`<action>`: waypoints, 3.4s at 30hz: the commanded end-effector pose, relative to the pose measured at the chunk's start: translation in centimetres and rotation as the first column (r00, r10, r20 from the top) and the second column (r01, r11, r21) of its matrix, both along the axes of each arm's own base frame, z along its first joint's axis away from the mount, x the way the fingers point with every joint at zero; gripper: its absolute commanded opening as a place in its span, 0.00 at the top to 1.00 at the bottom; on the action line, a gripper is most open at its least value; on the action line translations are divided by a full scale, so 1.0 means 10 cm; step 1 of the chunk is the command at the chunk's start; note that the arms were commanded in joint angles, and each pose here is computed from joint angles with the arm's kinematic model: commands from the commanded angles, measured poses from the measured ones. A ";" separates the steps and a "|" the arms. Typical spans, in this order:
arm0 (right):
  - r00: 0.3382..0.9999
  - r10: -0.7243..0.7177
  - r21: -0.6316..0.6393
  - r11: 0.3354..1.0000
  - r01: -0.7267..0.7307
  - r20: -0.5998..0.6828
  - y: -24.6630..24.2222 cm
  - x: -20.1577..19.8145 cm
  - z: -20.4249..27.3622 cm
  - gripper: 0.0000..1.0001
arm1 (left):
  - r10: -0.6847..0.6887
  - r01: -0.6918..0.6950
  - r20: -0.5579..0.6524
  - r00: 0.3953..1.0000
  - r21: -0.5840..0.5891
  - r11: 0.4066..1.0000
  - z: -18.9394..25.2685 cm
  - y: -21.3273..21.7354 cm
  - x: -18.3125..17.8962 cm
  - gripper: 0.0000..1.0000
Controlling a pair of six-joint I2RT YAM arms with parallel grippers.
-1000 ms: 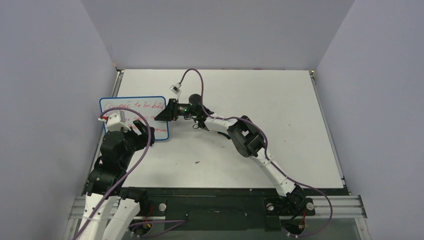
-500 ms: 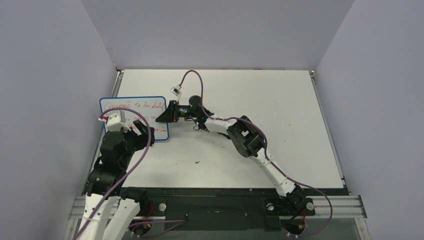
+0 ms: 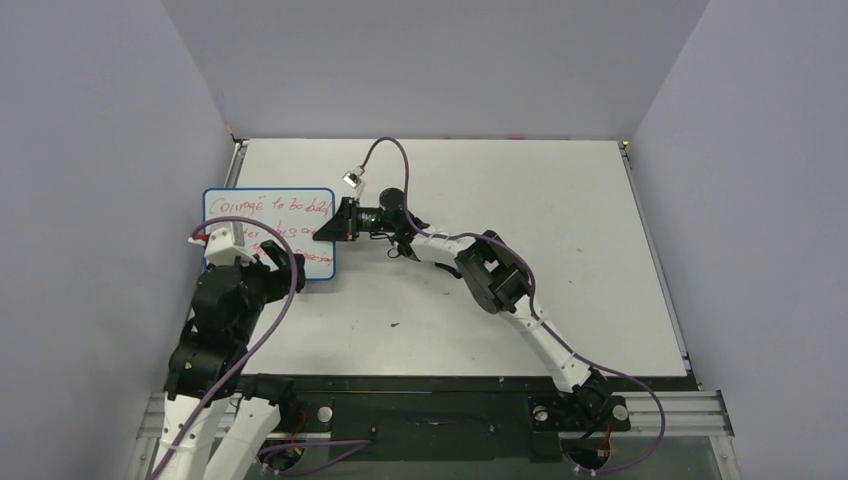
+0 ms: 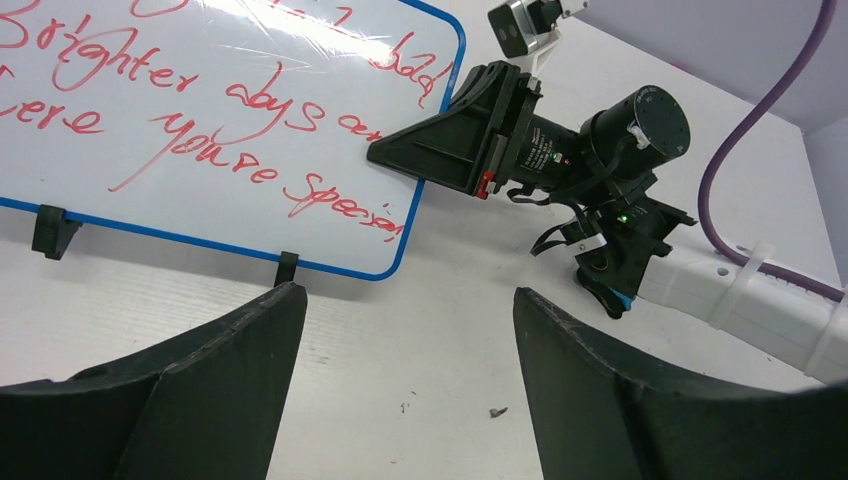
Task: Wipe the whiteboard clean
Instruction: Pick up the whiteboard from the whiteboard stand, then pick up the whiteboard eraser from the center of the board.
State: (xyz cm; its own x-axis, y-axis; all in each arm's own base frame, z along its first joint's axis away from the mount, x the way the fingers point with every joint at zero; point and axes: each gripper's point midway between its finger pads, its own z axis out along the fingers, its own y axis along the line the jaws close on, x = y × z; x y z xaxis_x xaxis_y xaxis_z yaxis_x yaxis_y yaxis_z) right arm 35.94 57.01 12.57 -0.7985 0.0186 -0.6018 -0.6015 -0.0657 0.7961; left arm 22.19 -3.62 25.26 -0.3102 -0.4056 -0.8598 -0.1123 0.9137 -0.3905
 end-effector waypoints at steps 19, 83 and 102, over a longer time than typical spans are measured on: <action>0.978 -0.060 0.101 0.994 0.040 0.201 -0.79 0.15 1.96 1.00 | -0.077 0.091 0.194 0.978 -0.063 0.994 0.79 -0.11 -0.23 0.27; 0.796 -0.428 -0.505 0.618 0.603 0.427 -5.27 0.09 0.58 1.00 | 0.274 -0.332 -0.756 0.595 0.079 0.940 -2.18 -3.16 1.19 0.38; 0.831 -0.358 -0.528 0.648 0.549 0.426 -5.13 -0.04 0.52 1.00 | 0.091 -0.089 -0.643 0.760 0.036 0.995 -1.71 -3.04 1.27 1.00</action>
